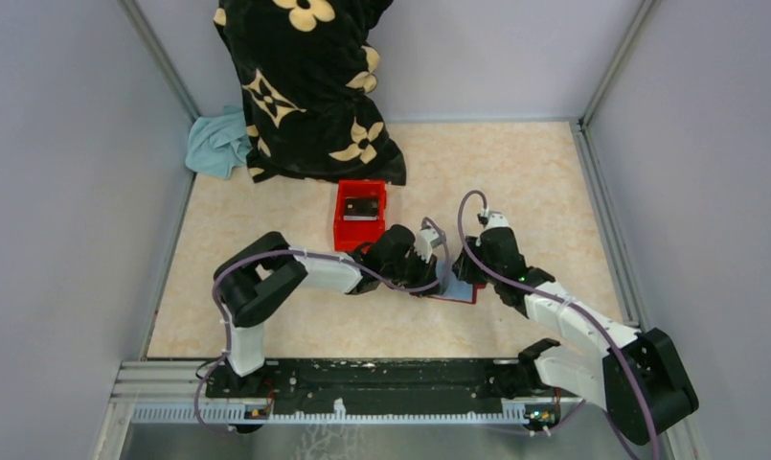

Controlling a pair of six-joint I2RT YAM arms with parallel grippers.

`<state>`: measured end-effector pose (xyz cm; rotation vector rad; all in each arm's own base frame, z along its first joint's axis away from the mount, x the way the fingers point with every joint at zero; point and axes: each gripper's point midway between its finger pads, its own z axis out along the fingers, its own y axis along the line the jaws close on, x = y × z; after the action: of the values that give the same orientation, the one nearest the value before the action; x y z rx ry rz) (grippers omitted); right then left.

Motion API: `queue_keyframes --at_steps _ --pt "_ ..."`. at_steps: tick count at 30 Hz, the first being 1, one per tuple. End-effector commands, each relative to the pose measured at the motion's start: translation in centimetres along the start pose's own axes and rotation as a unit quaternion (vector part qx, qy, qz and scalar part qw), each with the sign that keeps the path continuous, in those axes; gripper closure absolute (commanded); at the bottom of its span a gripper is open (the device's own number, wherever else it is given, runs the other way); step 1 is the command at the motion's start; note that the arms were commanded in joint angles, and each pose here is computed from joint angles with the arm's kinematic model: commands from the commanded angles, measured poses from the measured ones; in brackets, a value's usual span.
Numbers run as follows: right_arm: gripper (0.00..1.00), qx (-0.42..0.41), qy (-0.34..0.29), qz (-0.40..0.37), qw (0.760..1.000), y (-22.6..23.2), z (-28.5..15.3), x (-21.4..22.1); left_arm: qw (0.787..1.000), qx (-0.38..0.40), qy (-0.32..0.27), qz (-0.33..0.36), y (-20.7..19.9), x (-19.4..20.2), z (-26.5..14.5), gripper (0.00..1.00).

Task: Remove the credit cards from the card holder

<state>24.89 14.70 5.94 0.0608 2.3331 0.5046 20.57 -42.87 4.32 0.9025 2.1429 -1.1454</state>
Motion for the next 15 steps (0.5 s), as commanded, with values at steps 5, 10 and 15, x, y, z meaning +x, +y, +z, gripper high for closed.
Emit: queue_keyframes --at_steps 5,10,15 --pt "0.72 -0.046 -0.048 0.007 0.998 2.0 -0.9 -2.5 1.000 -0.017 0.017 -0.017 1.2 0.7 1.4 0.94" --pt "0.72 -0.057 -0.040 0.006 0.998 2.4 -0.8 -2.3 0.999 -0.037 0.029 -0.004 1.9 0.4 1.1 0.94" --pt "0.72 -0.063 -0.050 0.007 0.997 2.7 -1.2 -2.7 0.998 -0.053 0.037 -0.009 3.0 0.5 1.0 0.94"
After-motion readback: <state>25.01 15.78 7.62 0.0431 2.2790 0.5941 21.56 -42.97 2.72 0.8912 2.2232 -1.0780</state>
